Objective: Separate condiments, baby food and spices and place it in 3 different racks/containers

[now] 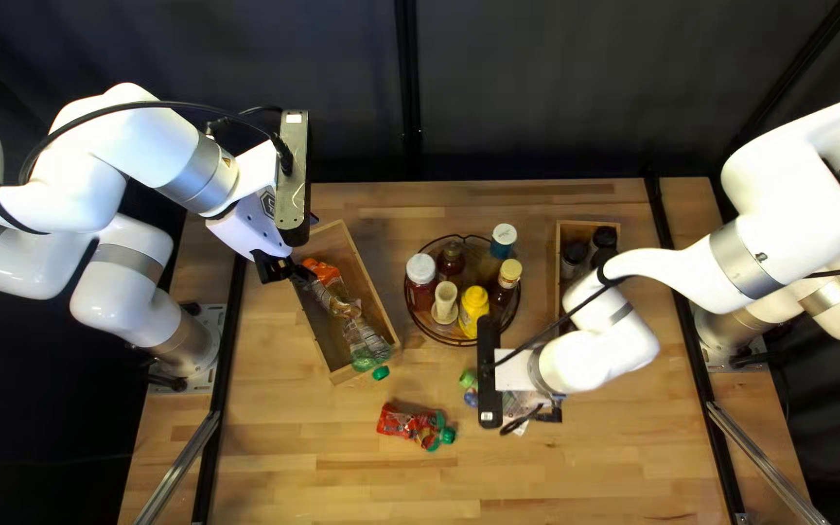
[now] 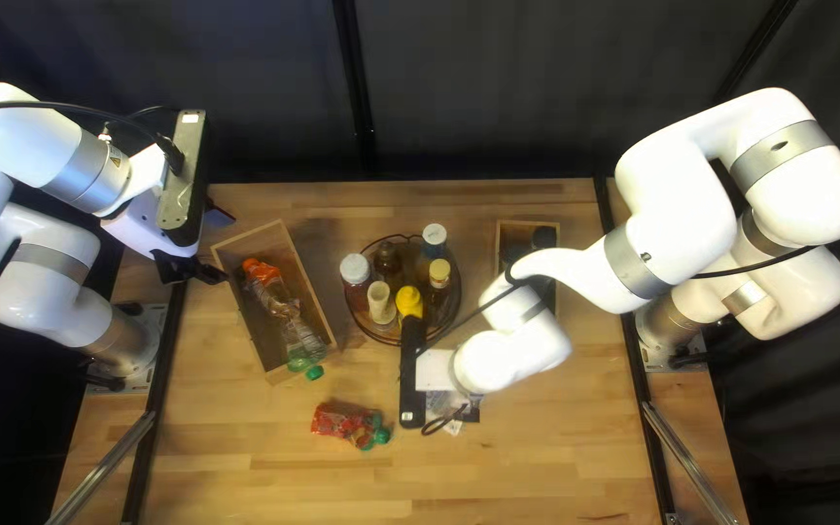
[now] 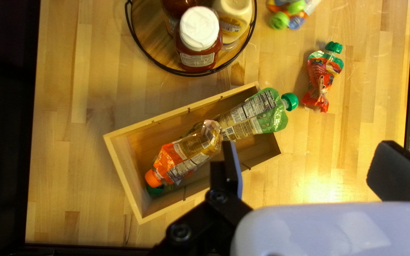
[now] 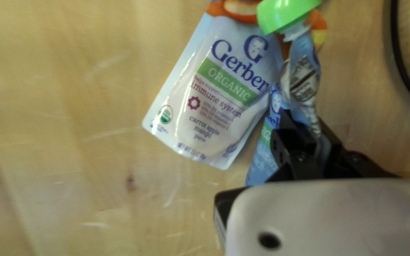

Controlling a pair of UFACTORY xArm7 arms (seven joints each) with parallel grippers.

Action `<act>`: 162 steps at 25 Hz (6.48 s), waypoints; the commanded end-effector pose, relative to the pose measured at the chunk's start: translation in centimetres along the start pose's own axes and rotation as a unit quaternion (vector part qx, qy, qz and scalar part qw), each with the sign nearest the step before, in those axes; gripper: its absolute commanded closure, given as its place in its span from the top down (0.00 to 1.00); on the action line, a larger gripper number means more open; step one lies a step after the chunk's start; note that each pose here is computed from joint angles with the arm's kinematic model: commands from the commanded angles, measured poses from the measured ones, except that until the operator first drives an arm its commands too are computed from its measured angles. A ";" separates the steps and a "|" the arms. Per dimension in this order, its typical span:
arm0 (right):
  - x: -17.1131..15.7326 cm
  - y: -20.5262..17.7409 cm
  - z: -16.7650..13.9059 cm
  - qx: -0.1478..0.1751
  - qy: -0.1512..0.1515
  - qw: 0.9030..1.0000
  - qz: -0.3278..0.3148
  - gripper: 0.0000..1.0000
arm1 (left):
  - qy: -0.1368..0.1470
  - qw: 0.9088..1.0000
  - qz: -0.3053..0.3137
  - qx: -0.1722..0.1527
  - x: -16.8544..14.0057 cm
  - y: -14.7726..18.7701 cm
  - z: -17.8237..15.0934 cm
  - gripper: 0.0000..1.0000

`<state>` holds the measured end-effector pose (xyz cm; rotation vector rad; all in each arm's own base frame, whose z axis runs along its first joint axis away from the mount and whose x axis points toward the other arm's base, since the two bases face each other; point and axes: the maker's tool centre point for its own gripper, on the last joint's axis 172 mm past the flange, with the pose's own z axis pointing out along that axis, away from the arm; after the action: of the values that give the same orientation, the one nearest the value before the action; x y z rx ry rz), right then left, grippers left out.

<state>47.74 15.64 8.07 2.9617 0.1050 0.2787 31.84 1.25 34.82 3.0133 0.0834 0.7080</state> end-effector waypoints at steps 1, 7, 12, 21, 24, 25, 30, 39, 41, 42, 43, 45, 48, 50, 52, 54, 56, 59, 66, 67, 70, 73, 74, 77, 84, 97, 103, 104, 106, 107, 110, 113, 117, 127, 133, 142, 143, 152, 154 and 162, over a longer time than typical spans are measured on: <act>3.3 -0.5 0.0 0.018 0.015 0.999 -0.024 0.00 | 0.000 1.000 0.000 0.000 0.0 0.0 0.0 1.00; 8.1 0.2 1.2 0.054 0.034 0.997 -0.041 0.00 | 0.000 1.000 0.000 0.000 0.0 0.0 0.0 1.00; 10.7 -0.3 2.2 0.076 0.023 0.996 -0.031 0.35 | 0.000 1.000 0.000 0.000 0.0 0.0 0.0 1.00; 7.3 -1.1 -1.0 0.055 0.011 0.998 0.016 1.00 | 0.000 1.000 0.000 0.000 0.0 0.0 0.0 1.00; 5.7 -1.1 -1.6 0.045 0.002 0.998 0.035 1.00 | 0.000 1.000 0.000 0.000 0.0 0.0 0.0 1.00; 5.3 -1.1 -1.6 0.042 -0.001 0.998 0.040 1.00 | 0.000 1.000 0.000 0.000 0.0 0.0 0.0 1.00; 2.2 -1.1 -0.2 0.026 -0.030 0.996 0.085 1.00 | 0.000 1.000 0.000 0.000 0.0 0.0 0.0 1.00; -3.0 -1.4 3.1 0.017 -0.078 0.983 0.168 1.00 | 0.000 1.000 0.000 0.000 0.0 0.0 0.0 1.00; -4.1 -1.5 3.6 0.016 -0.083 0.980 0.183 1.00 | 0.000 1.000 0.000 0.000 0.0 0.0 0.0 1.00; -4.4 -1.5 3.8 0.015 -0.085 0.978 0.188 1.00 | 0.000 1.000 0.000 0.000 0.0 0.0 0.0 1.00; -4.7 -1.5 3.9 0.014 -0.085 0.978 0.191 1.00 | 0.000 1.000 0.000 0.000 0.0 0.0 0.0 1.00; -5.2 -1.5 4.1 0.011 -0.087 0.976 0.200 1.00 | 0.000 1.000 0.000 0.000 0.0 0.0 0.0 1.00; -5.7 -1.2 4.7 0.010 -0.090 0.974 0.209 1.00 | 0.000 1.000 0.000 0.000 0.0 0.0 0.0 1.00; -5.8 -1.2 5.1 0.013 -0.091 0.973 0.212 0.94 | 0.000 1.000 0.000 0.000 0.0 0.0 0.0 1.00; -5.6 -1.5 5.3 0.016 -0.091 0.973 0.211 0.00 | 0.000 1.000 0.000 0.000 0.0 0.0 0.0 1.00; -5.6 -1.7 5.3 0.018 -0.091 0.973 0.210 0.00 | 0.000 1.000 0.000 0.000 0.0 0.0 0.0 1.00; -5.4 -2.0 5.4 0.021 -0.090 0.974 0.207 0.00 | 0.000 1.000 0.000 0.000 0.0 0.0 0.0 1.00; -4.4 -2.3 5.2 0.027 -0.087 0.976 0.197 0.00 | 0.000 1.000 0.000 0.000 0.0 0.0 0.0 1.00; -0.5 -2.0 5.0 0.046 -0.069 0.983 0.163 0.00 | 0.000 1.000 0.000 0.000 0.0 0.0 0.0 1.00; 0.1 -1.8 4.9 0.049 -0.067 0.984 0.158 0.00 | 0.000 1.000 0.000 0.000 0.0 0.0 0.0 1.00; 1.9 -0.8 5.3 0.058 -0.061 0.986 0.146 0.00 | 0.000 1.000 0.000 0.000 0.0 0.0 0.0 1.00; 3.8 0.2 5.7 0.068 -0.054 0.987 0.134 0.00 | 0.000 1.000 0.000 0.000 0.0 0.0 0.0 1.00; 4.5 0.5 5.9 0.071 -0.053 0.987 0.131 0.00 | 0.000 1.000 0.000 0.000 0.0 0.0 0.0 1.00; 6.4 1.2 6.5 0.081 -0.047 0.988 0.122 0.00 | 0.000 1.000 0.000 0.000 0.0 0.0 0.0 1.00; 6.9 1.7 4.9 0.099 -0.029 0.989 0.102 1.00 | 0.000 1.000 0.000 0.000 0.0 0.0 0.0 1.00; 0.4 5.6 -8.0 0.103 0.082 0.990 0.058 1.00 | 0.000 1.000 0.000 0.000 0.0 0.0 0.0 1.00; -2.9 10.2 -15.5 0.077 0.131 0.986 0.066 1.00 | 0.000 1.000 0.000 0.000 0.0 0.0 0.0 1.00; -3.4 11.0 -16.5 0.071 0.136 0.986 0.069 1.00 | 0.000 1.000 0.000 0.000 0.0 0.0 0.0 1.00; -4.4 12.7 -18.4 0.064 0.146 0.984 0.075 1.00 | 0.000 1.000 0.000 0.000 0.0 0.0 0.0 1.00; -4.7 13.4 -19.2 0.060 0.151 0.984 0.078 1.00 | 0.000 1.000 0.000 0.000 0.0 0.0 0.0 1.00; -5.3 15.8 -22.2 0.053 0.161 0.982 0.087 1.00 | 0.000 1.000 0.000 0.000 0.0 0.0 0.0 1.00; -5.5 18.1 -25.5 0.044 0.167 0.980 0.095 1.00 | 0.000 1.000 0.000 0.000 0.0 0.0 0.0 1.00; -6.4 20.5 -29.6 0.036 0.179 0.978 0.103 1.00 | 0.000 1.000 0.000 0.000 0.0 0.0 0.0 1.00; -6.5 20.8 -29.9 0.036 0.181 0.977 0.105 1.00 | 0.000 1.000 0.000 0.000 0.0 0.0 0.0 1.00; -6.5 20.8 -29.9 0.036 0.181 0.977 0.105 1.00 | 0.000 1.000 0.000 0.000 0.0 0.0 0.0 1.00; -6.5 20.8 -29.9 0.036 0.181 0.977 0.105 1.00 | 0.007 1.000 -0.009 -0.008 0.7 0.2 1.4 1.00; -6.5 20.8 -29.9 0.036 0.181 0.977 0.105 1.00 | 0.003 1.000 -0.008 -0.011 1.4 0.7 2.4 1.00; -6.5 20.8 -29.9 0.036 0.181 0.977 0.105 1.00 | -0.079 0.995 0.021 -0.056 4.1 7.4 8.3 1.00; -6.5 20.8 -29.9 0.036 0.181 0.977 0.105 1.00 | -0.103 0.992 0.030 -0.063 3.6 9.5 10.0 1.00; -6.5 20.8 -29.9 0.036 0.181 0.977 0.105 1.00 | -0.165 0.978 0.092 -0.087 0.9 17.6 16.5 1.00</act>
<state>36.82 -0.67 39.42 2.9580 -0.1591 0.8563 40.43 -13.77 23.21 2.9473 -0.1860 0.2319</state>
